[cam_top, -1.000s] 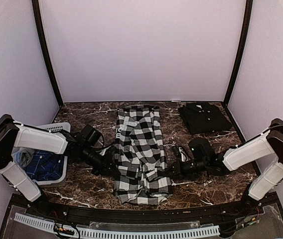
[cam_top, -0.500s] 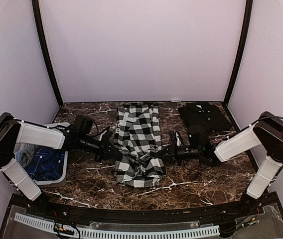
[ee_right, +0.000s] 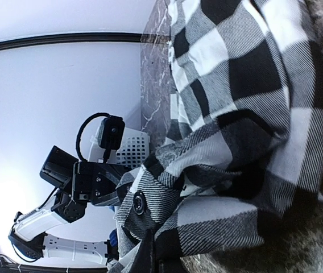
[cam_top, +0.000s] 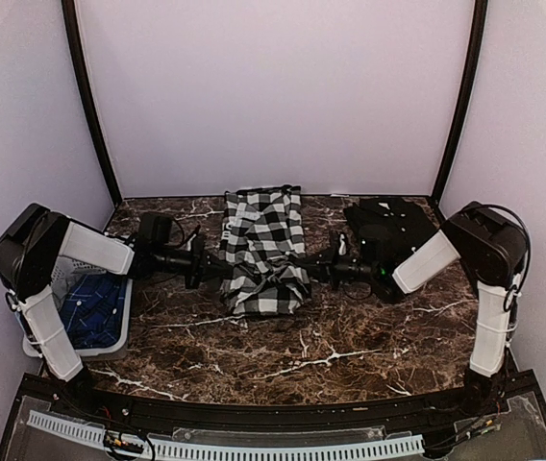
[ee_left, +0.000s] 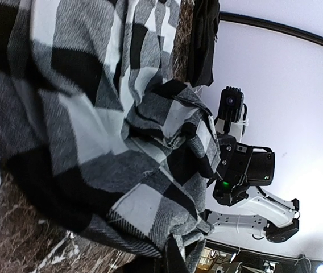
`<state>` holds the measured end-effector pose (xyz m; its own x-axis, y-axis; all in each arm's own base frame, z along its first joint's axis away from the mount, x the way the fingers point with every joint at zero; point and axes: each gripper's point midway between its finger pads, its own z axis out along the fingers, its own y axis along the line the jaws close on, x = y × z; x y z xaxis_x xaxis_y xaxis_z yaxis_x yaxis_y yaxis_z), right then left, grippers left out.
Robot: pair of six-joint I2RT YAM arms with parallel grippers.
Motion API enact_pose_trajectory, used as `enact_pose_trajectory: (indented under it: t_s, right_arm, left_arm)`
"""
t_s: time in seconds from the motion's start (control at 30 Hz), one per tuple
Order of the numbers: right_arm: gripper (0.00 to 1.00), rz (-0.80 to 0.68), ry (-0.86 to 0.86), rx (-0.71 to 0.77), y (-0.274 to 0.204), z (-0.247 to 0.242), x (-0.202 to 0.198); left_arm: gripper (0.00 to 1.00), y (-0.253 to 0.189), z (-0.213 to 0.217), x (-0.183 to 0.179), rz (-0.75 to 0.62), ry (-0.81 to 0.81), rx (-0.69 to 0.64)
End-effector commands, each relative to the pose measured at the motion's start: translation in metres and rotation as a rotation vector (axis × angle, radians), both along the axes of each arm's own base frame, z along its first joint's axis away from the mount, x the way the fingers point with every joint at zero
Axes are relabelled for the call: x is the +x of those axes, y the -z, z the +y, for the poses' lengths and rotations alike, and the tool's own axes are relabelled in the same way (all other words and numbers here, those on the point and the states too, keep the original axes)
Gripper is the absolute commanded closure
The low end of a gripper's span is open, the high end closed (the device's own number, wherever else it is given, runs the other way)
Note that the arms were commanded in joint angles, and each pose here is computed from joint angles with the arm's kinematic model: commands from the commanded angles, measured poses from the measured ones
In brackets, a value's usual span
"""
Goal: Fold and stack the long sleeve shirts
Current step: Fold the rectangle-folded shirt at the center of the board.
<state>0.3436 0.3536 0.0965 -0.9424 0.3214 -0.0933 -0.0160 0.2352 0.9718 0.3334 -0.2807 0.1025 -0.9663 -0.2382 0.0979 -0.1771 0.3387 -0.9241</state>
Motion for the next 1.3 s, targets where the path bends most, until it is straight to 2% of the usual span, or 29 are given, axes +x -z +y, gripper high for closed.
enact_pose_trajectory:
  t_s: [0.0, 0.13, 0.3, 0.53, 0.8, 0.97, 1.17, 1.27]
  right_arm:
    - [1.00, -0.046, 0.033, 0.050, -0.020, 0.007, 0.034]
    - [1.00, -0.027, 0.108, 0.054, -0.017, -0.001, 0.069]
    - [1.00, 0.019, 0.145, 0.013, 0.009, 0.000, 0.102]
    - [1.00, 0.090, 0.140, -0.086, 0.056, -0.001, 0.102]
    - [1.00, 0.118, 0.104, -0.235, 0.081, -0.008, 0.068]
    - [1.00, 0.153, 0.079, -0.248, 0.087, -0.018, 0.026]
    - [1.00, 0.165, 0.039, -0.240, 0.078, -0.025, -0.027]
    - [1.00, 0.152, 0.002, -0.260, 0.072, -0.020, -0.048]
  left_arm:
    - [1.00, -0.029, -0.002, 0.039, -0.089, -0.051, -0.071]
    - [1.00, -0.029, 0.009, 0.072, -0.096, -0.137, -0.076]
    - [1.00, 0.005, 0.013, 0.107, -0.049, -0.194, -0.030]
    - [1.00, 0.060, 0.020, 0.105, 0.046, -0.222, 0.045]
    - [1.00, 0.084, 0.028, 0.065, 0.129, -0.216, 0.079]
    - [1.00, 0.081, 0.026, 0.032, 0.146, -0.193, 0.087]
    - [1.00, 0.080, 0.027, -0.030, 0.183, -0.152, 0.112]
    - [1.00, 0.069, 0.023, -0.049, 0.165, -0.132, 0.117]
